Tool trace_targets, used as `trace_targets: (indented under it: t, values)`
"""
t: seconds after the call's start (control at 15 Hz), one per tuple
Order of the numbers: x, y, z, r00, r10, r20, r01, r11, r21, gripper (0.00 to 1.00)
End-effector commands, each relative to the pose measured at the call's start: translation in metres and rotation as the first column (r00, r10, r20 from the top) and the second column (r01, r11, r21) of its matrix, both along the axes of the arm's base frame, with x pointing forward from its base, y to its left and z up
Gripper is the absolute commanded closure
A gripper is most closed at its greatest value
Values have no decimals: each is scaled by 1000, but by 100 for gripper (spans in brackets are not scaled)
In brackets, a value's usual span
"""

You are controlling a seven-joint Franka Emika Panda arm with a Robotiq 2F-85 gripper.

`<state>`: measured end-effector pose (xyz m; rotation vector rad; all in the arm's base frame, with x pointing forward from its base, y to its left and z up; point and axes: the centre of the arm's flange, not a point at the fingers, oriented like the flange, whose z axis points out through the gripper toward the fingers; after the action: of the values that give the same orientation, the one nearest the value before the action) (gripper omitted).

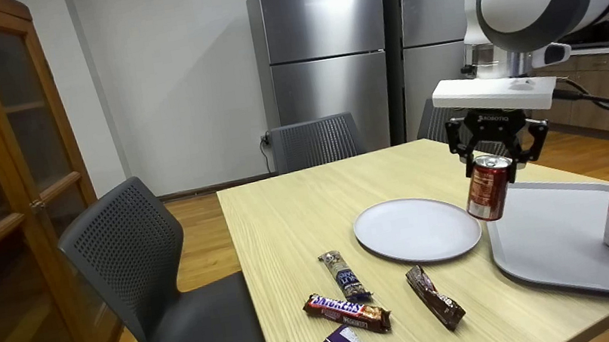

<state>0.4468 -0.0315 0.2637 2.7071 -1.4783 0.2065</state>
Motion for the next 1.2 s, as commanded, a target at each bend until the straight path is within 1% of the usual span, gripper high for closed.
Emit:
trace_targets:
  t: [0.0,0.6,1.13]
  values:
    - [19,19,8,998,60,-12,-60,998,1,61]
    - [67,71,-12,984,172,-50,-173,985,-8,61]
    - [112,96,-38,968,234,-87,-235,972,-2,61]
